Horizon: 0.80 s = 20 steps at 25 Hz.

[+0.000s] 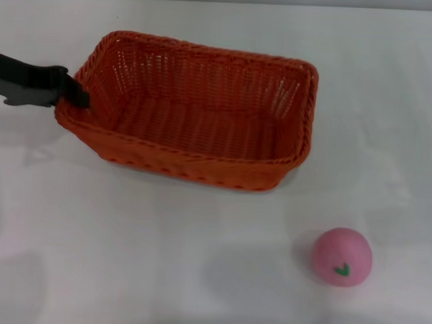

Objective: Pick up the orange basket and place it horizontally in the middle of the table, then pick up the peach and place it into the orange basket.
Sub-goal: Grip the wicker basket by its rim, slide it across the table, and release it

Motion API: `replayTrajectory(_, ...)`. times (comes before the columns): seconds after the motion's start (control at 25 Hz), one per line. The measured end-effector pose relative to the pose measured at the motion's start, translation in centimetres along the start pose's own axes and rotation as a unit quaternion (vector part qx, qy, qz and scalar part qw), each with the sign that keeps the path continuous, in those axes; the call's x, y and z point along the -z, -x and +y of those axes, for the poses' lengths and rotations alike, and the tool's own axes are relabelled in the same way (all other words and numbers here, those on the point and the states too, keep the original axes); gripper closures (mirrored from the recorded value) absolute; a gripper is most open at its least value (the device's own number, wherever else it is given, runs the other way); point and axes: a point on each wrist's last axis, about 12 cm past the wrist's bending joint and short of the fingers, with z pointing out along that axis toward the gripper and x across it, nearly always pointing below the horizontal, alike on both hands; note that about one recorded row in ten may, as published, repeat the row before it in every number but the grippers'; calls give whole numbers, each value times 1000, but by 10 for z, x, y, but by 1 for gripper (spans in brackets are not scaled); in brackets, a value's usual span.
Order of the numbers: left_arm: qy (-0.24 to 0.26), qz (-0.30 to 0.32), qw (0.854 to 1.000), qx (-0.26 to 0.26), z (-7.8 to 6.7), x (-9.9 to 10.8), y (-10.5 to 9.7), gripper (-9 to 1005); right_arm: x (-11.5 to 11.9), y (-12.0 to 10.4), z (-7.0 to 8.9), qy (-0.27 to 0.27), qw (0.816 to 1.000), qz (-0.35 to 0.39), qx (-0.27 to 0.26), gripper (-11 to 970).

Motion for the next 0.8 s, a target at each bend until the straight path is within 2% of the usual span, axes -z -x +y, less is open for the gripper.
replayTrajectory(0.16, -1, 9, 1000, 4, -4, -3, -1, 791, 4, -1, 1, 0, 1000, 3, -3, 292)
replayTrajectory(0.44, -31, 28, 999, 27, -3, -12, -9, 786, 9, -2, 3, 2, 1000, 3, -11, 293)
replayTrajectory(0.8, -38, 41, 998, 26, -3, -13, -12, 779, 13, -4, 8, 4, 1000, 3, -19, 294)
